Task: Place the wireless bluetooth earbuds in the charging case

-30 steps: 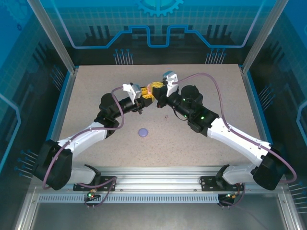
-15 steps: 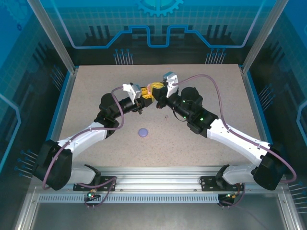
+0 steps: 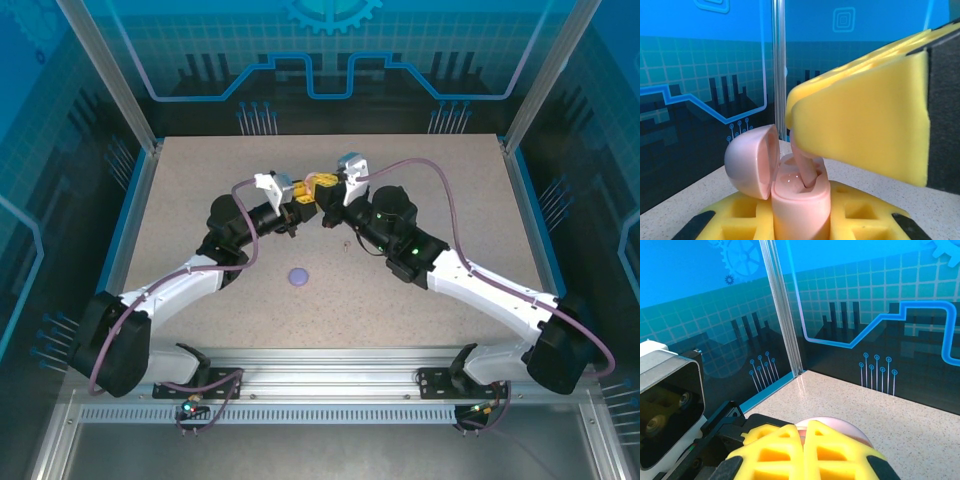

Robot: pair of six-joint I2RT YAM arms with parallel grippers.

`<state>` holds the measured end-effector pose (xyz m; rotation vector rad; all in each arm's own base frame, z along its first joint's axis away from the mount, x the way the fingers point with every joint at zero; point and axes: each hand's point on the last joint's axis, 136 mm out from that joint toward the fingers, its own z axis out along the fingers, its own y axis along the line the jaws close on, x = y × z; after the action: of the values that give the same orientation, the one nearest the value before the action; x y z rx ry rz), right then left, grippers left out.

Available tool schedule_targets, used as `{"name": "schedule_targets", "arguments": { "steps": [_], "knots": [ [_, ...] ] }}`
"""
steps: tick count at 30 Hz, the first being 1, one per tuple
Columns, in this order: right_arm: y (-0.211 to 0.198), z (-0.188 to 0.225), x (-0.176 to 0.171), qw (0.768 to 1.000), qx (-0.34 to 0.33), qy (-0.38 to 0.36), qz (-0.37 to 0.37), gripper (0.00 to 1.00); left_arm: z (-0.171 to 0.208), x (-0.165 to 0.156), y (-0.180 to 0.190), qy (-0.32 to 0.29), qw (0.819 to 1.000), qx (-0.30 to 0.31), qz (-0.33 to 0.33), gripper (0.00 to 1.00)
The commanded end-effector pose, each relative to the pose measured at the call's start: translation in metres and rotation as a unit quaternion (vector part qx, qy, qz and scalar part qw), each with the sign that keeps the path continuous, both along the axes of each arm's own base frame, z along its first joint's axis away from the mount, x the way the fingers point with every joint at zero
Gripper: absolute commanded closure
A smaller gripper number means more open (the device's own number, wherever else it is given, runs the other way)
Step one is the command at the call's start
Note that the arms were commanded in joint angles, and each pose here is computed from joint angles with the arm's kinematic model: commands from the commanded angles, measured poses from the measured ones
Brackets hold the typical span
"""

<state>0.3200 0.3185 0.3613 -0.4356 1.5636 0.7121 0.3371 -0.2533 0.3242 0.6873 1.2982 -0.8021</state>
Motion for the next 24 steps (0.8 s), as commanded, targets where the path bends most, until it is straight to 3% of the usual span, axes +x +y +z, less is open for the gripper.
{"name": "schedule_targets", "arguments": {
  "steps": [1, 9, 24],
  "knots": [
    [0.008, -0.059, -0.004, 0.996, -0.061, 0.067, 0.002, 0.98, 0.063, -0.002, 0.018, -0.088, 0.993, -0.063, 0.042, 1.0],
    [0.01, -0.056, -0.003, 0.995, -0.062, 0.082, -0.009, 0.96, 0.059, -0.002, 0.016, -0.08, 0.994, -0.059, 0.036, 1.0],
    [0.024, -0.038, 0.004, 0.99, -0.074, 0.118, -0.038, 0.64, 0.028, 0.007, 0.011, -0.051, 0.997, -0.043, 0.034, 1.0]
  ]
}}
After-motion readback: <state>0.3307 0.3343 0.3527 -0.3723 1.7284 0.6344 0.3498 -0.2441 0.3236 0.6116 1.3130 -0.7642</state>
